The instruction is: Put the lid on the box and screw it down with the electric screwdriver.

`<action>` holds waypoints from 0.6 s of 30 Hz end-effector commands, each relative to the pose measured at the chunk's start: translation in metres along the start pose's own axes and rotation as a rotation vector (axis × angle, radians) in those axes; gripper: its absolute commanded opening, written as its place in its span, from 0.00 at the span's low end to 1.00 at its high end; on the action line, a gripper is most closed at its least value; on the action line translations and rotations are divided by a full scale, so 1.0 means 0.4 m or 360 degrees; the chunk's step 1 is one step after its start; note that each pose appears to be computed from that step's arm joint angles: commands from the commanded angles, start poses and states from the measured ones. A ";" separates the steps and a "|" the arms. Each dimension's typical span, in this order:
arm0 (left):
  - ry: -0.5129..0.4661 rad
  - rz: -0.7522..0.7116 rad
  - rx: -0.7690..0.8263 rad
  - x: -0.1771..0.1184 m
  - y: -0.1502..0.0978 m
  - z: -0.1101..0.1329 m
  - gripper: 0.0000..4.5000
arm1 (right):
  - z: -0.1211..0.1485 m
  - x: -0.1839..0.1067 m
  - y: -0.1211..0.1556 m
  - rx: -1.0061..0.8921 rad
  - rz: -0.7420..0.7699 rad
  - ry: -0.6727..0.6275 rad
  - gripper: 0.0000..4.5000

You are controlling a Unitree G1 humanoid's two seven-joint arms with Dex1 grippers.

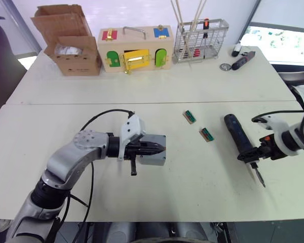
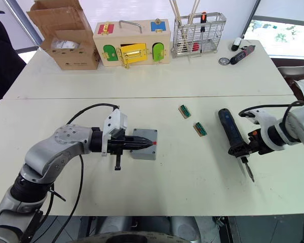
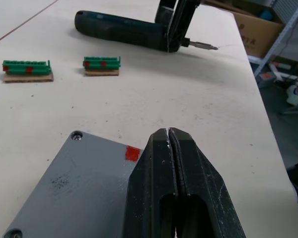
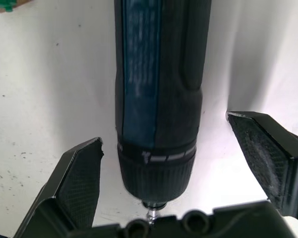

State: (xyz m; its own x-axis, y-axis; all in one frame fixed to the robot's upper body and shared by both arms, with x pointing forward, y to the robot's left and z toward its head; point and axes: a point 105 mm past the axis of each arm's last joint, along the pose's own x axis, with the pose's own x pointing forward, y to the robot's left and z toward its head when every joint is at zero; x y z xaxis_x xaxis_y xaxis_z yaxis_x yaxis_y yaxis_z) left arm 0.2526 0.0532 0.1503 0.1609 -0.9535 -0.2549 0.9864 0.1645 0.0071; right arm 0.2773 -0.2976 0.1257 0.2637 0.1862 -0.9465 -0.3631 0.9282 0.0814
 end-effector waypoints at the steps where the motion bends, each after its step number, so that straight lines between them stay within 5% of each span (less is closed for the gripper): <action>1: -0.0038 0.0019 0.0047 -0.004 -0.017 0.016 0.00 | -0.009 0.013 -0.017 -0.0091 -0.0014 0.0119 0.99; 6: -0.0051 0.0063 0.0024 -0.005 -0.026 0.011 0.00 | -0.027 0.018 -0.016 -0.0183 0.0033 0.0251 0.99; 9: -0.0055 0.0084 0.0013 -0.002 -0.027 0.008 0.00 | -0.035 0.030 -0.014 -0.0204 0.0035 0.0306 0.74; 14: -0.0054 0.0099 0.0016 0.000 -0.022 0.008 0.00 | -0.053 0.042 -0.010 -0.0233 0.0023 0.0359 0.47; 18: -0.0056 0.0101 0.0024 0.000 -0.016 0.010 0.00 | -0.076 0.041 -0.013 -0.0255 0.0007 0.0388 0.42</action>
State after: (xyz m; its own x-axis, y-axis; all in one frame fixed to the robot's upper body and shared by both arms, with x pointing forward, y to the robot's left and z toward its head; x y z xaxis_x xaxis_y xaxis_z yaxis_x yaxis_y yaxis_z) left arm 0.2471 0.0532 0.1436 0.2279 -0.9412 -0.2493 0.9718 0.2359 -0.0024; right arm 0.2698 -0.3130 0.1161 0.1319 0.0647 -0.9891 -0.4976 0.8674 -0.0096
